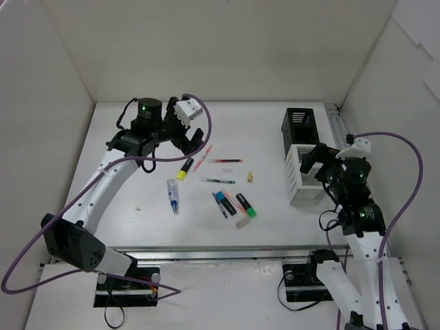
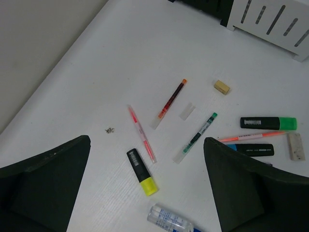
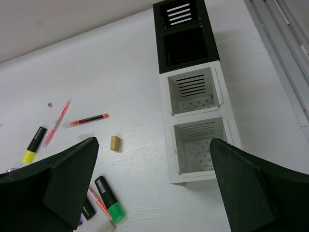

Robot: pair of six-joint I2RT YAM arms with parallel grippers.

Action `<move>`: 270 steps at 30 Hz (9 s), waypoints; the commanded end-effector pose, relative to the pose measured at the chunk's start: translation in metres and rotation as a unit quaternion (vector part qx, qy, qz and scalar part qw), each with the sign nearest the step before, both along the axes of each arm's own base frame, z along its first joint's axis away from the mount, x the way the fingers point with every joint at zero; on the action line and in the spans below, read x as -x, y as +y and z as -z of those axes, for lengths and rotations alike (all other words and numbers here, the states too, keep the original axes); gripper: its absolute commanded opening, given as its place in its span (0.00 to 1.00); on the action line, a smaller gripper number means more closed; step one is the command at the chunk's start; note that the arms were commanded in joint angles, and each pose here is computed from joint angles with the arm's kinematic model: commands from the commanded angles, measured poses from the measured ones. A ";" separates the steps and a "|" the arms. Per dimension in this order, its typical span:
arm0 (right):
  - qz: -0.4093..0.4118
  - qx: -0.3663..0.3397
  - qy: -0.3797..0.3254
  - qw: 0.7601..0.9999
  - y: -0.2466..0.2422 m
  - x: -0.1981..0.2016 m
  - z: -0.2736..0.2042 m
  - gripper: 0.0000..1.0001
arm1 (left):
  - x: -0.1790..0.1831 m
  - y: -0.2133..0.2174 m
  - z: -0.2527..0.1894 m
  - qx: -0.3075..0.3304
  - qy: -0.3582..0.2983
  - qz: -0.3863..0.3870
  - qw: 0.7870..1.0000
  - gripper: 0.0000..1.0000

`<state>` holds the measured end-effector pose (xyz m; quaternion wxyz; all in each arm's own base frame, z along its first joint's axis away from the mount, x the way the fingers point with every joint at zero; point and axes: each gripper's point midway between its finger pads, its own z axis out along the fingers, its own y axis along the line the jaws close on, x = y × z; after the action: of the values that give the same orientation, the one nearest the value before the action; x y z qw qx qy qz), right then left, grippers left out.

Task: Sort the stationery into containers
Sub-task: Pick up the pen cap from the center of the board, then pick up the pen from the center of the board, then close the pen cap on the pen.

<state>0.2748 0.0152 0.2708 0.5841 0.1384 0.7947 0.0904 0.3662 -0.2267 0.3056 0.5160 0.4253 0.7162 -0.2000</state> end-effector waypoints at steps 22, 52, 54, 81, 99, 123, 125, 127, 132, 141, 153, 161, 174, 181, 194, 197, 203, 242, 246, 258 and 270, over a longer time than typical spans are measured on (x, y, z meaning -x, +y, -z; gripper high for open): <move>-0.060 0.032 -0.023 0.997 0.013 0.004 -0.018 0.98 | -0.056 -0.065 0.103 -0.164 -0.014 0.115 0.980 0.99; -0.098 0.019 0.041 0.994 0.026 0.002 0.015 0.98 | -0.051 -0.122 0.206 -0.183 0.057 0.185 0.964 0.61; -0.099 0.019 0.041 0.994 0.026 0.001 0.015 0.98 | -0.048 -0.122 0.211 -0.184 0.059 0.192 0.962 0.60; -0.095 0.018 0.054 0.994 0.025 -0.002 0.020 0.98 | -0.045 -0.110 0.251 -0.195 0.137 0.151 0.959 0.46; -0.099 0.018 0.066 0.993 0.026 -0.006 0.025 0.98 | -0.043 -0.112 0.258 -0.181 0.164 0.154 0.957 0.32; -0.094 0.023 0.062 0.993 0.024 -0.001 0.024 0.98 | -0.038 -0.117 0.263 -0.186 0.154 0.156 0.958 0.25; -0.092 0.023 0.059 0.994 0.023 0.000 0.022 0.98 | -0.038 -0.117 0.262 -0.185 0.153 0.156 0.958 0.16; -0.090 0.025 0.057 0.994 0.022 0.001 0.021 0.98 | -0.038 -0.116 0.260 -0.186 0.152 0.156 0.958 0.07; -0.090 0.031 0.047 0.994 0.021 0.002 0.016 0.98 | -0.037 -0.115 0.253 -0.182 0.141 0.154 0.961 0.00; -0.147 0.021 0.035 0.988 0.040 0.008 0.008 0.98 | -0.061 -0.119 0.154 -0.152 0.060 0.111 0.980 0.00; -0.282 0.013 0.047 0.958 0.094 0.023 0.013 0.98 | -0.046 -0.062 0.029 -0.002 0.006 -0.059 0.998 0.00; -0.361 0.060 0.101 0.925 0.144 0.031 0.048 0.98 | 0.025 -0.005 0.037 0.144 0.109 -0.175 0.968 0.00; -0.424 0.109 0.193 0.878 0.268 0.004 0.145 0.98 | 0.127 0.056 0.120 0.195 0.254 -0.307 0.896 0.00; -0.421 0.127 0.184 0.879 0.312 0.011 0.173 0.95 | 0.146 0.070 0.141 0.194 0.273 -0.332 0.882 0.00; -0.411 0.143 0.225 0.872 0.321 0.018 0.213 0.72 | 0.152 0.081 0.145 0.179 0.261 -0.343 0.885 0.00; -0.411 0.144 0.233 0.869 0.322 0.019 0.221 0.64 | 0.154 0.084 0.144 0.179 0.257 -0.345 0.885 0.00; -0.401 0.154 0.238 0.871 0.320 0.018 0.228 0.57 | 0.156 0.088 0.147 0.176 0.256 -0.351 0.883 0.00; -0.470 0.341 -0.109 0.806 0.317 -0.022 0.073 0.00 | 0.158 0.046 0.086 0.214 0.242 -0.210 0.923 0.00; -0.490 0.428 -0.210 0.730 0.303 -0.025 0.045 0.00 | 0.163 0.023 0.075 0.211 0.255 -0.117 0.936 0.00; -0.600 0.529 -0.311 0.513 0.270 0.009 -0.012 0.00 | 0.178 -0.018 0.059 0.199 0.318 0.056 0.925 0.00; -0.687 0.574 -0.297 0.331 0.259 0.036 0.028 0.00 | 0.190 -0.030 0.068 0.208 0.374 0.108 0.897 0.00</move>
<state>0.2441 0.2725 0.2459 0.4613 -0.8410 0.2822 0.0197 0.1787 -0.2520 0.2081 0.2269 0.2411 0.7911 -0.5144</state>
